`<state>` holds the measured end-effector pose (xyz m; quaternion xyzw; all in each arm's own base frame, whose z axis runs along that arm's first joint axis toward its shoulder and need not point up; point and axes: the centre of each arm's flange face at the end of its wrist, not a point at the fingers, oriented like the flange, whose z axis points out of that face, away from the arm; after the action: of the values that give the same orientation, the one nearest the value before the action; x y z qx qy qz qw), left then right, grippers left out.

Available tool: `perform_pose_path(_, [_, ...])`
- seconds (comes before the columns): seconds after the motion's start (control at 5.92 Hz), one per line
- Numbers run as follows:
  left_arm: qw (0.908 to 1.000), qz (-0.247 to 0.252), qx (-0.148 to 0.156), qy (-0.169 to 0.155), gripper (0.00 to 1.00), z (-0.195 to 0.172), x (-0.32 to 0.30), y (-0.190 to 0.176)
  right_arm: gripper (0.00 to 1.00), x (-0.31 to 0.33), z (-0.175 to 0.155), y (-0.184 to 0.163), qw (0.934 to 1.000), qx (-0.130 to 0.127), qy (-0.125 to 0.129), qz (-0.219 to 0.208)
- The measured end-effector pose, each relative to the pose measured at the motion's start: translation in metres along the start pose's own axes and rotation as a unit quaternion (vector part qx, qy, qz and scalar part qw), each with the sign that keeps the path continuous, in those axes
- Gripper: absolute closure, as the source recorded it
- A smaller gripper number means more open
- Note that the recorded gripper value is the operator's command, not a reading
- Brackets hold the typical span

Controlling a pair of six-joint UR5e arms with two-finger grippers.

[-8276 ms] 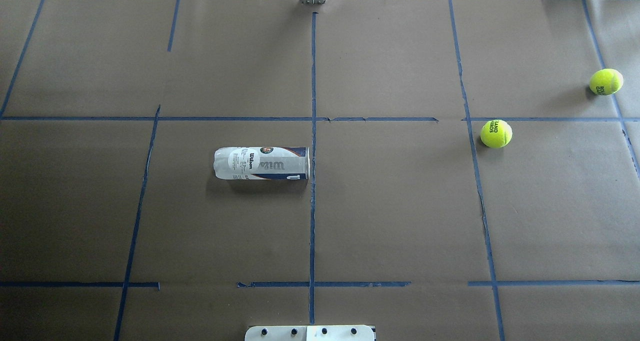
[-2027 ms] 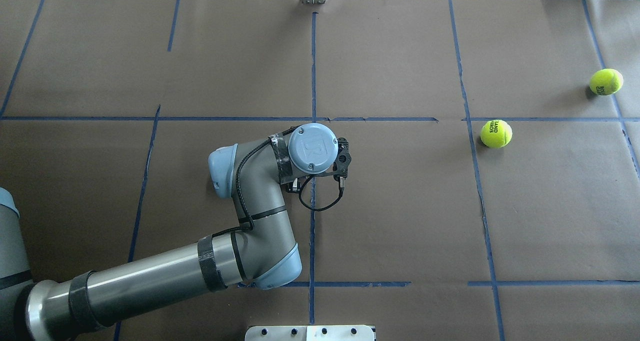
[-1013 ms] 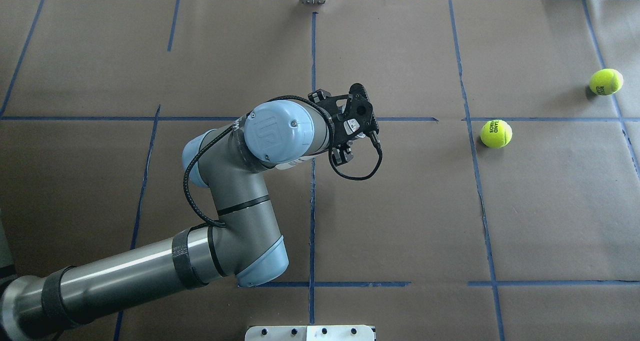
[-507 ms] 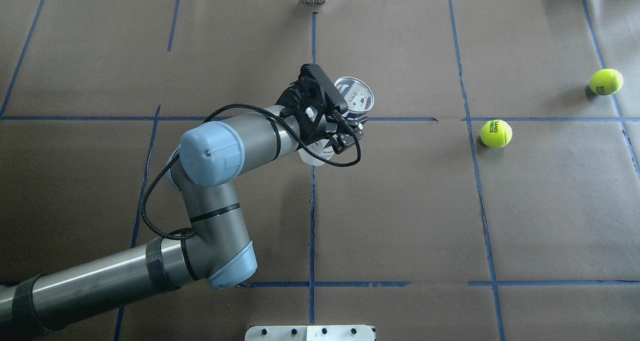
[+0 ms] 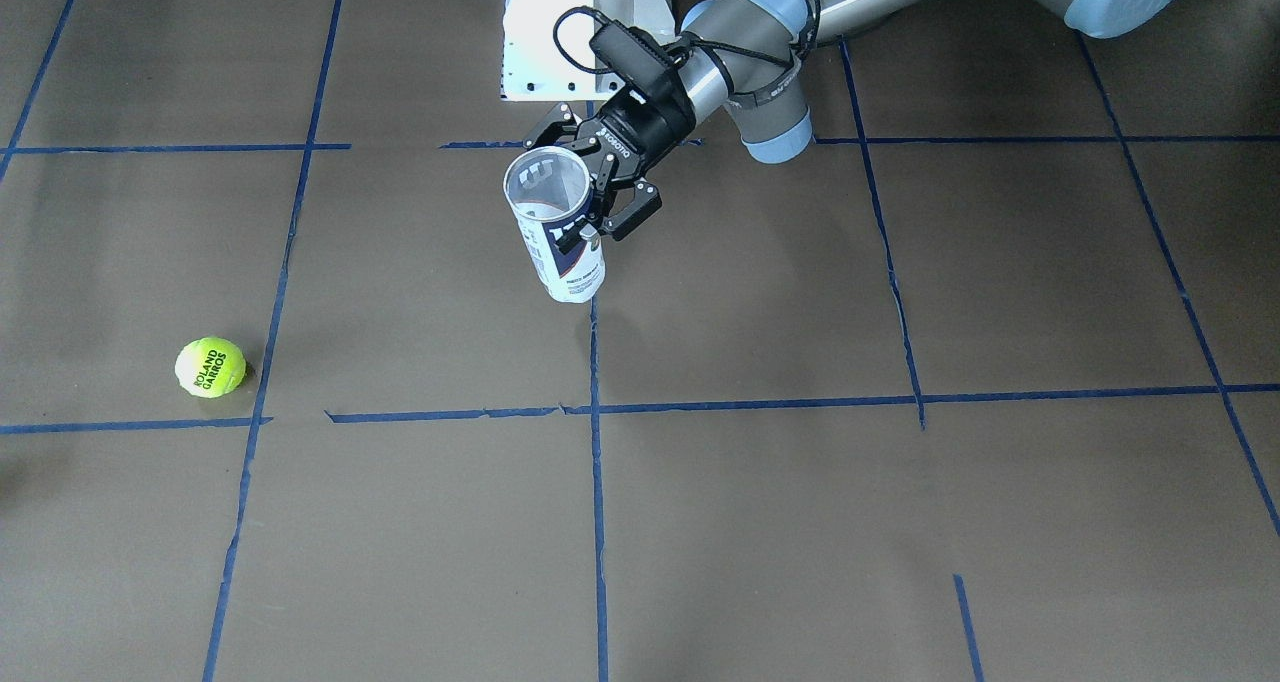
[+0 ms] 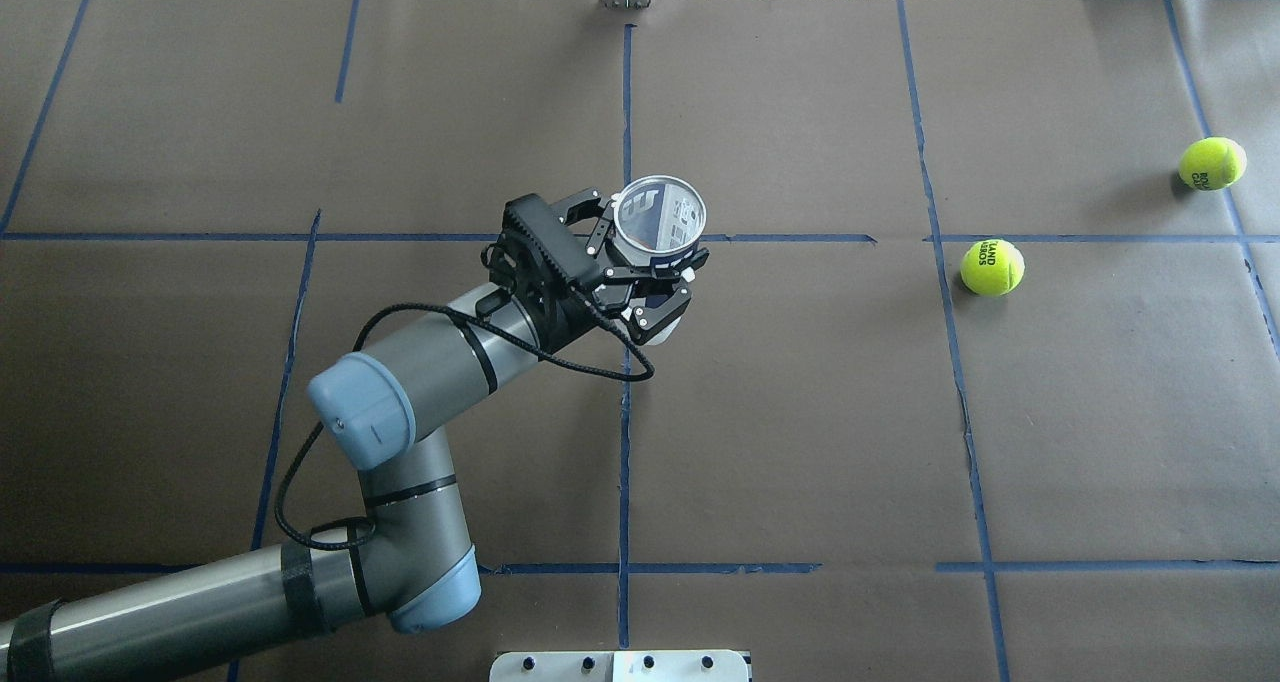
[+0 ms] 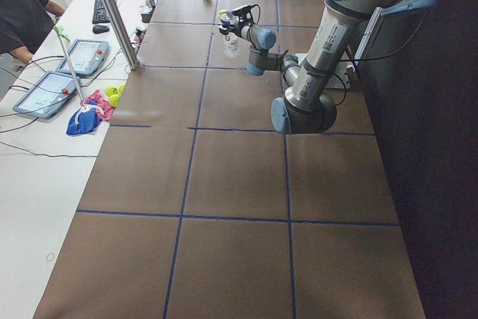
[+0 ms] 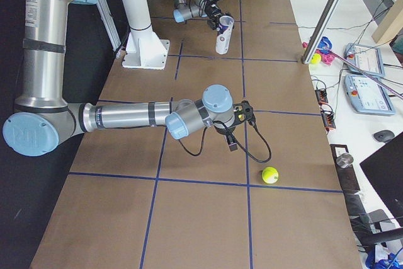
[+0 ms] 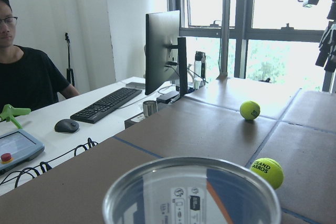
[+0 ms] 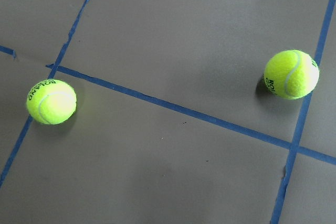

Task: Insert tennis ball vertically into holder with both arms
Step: 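Rotate the held holder upright with the left gripper, opening facing up, then hold the holder with the left gripper while the right arm reaches for a ball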

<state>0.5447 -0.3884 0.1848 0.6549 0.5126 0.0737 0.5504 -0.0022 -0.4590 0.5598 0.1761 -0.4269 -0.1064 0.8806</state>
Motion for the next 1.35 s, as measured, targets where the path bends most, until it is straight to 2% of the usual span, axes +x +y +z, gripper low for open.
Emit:
perform_pose_path(0.34, [0.9991,-0.022,0.034,-0.013,0.22,-0.011,-0.001,0.046,0.0,-0.003,-0.002,-0.003,1.0,0.006,-0.001,-0.006])
perform_pose_path(0.68, [0.9992,-0.018,0.031,-0.018,0.22,-0.012,-0.004,0.06,0.0,-0.005,-0.003,-0.004,0.9999,0.011,-0.002,-0.013])
perform_pose_path(1.35, [0.9995,0.001,0.021,-0.022,0.21,-0.009,-0.003,0.063,0.0,-0.011,0.0,-0.006,0.9996,0.014,-0.005,-0.025])
